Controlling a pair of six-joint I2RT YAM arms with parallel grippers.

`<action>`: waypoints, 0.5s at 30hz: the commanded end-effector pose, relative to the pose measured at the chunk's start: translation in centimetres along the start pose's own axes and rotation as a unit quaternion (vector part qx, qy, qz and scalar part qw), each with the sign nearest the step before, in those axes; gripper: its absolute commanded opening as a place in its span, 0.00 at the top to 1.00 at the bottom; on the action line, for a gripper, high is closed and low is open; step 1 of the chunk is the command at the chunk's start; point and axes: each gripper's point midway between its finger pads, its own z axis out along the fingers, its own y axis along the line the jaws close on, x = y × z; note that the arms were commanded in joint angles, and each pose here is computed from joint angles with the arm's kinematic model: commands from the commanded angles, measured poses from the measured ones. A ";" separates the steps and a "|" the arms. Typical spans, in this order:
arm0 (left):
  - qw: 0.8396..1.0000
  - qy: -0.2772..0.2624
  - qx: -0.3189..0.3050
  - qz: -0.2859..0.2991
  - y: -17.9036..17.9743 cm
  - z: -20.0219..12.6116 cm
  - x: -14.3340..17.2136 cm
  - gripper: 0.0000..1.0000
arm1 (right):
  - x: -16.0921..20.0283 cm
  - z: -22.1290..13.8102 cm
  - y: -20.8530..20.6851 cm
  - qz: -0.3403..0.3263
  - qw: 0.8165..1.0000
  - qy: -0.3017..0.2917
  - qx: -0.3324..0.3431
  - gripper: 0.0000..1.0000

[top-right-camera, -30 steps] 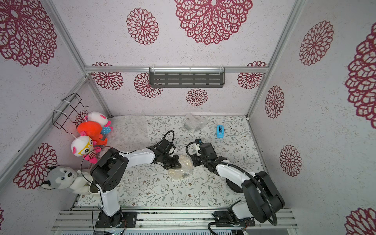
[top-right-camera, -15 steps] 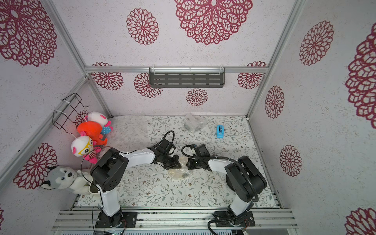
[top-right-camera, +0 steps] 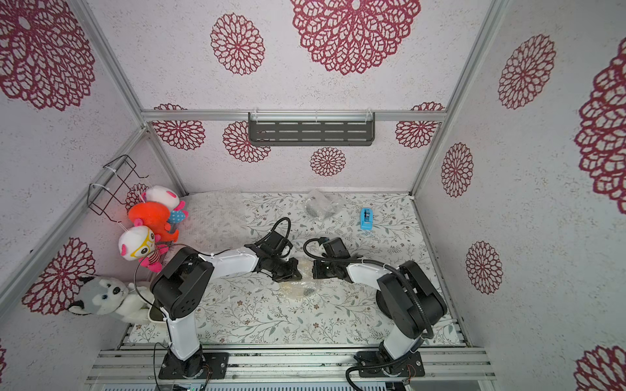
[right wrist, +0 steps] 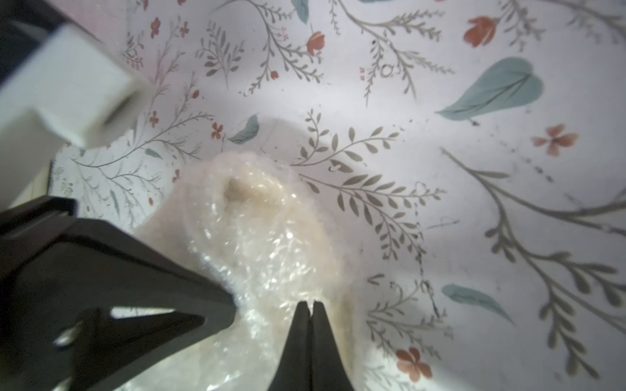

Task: Wrap dinner plates in bubble wrap
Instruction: Stick the tape on the bubble wrap.

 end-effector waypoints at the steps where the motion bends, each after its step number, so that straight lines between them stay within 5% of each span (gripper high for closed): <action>1: 0.999 0.015 -0.033 -0.006 1.7 0.4 1.3 1.00 | -0.7 -1.8 3.3 -0.027 0.998 -0.017 -0.057 1.00; 7: 0.999 0.015 -0.033 -0.008 1.8 0.4 1.3 1.00 | 5.3 2.5 1.3 0.014 0.996 0.059 -0.062 1.00; 15: 0.999 0.017 -0.026 -0.010 1.7 0.6 1.4 1.00 | 1.8 -2.3 4.2 -0.087 0.994 0.020 -0.058 1.00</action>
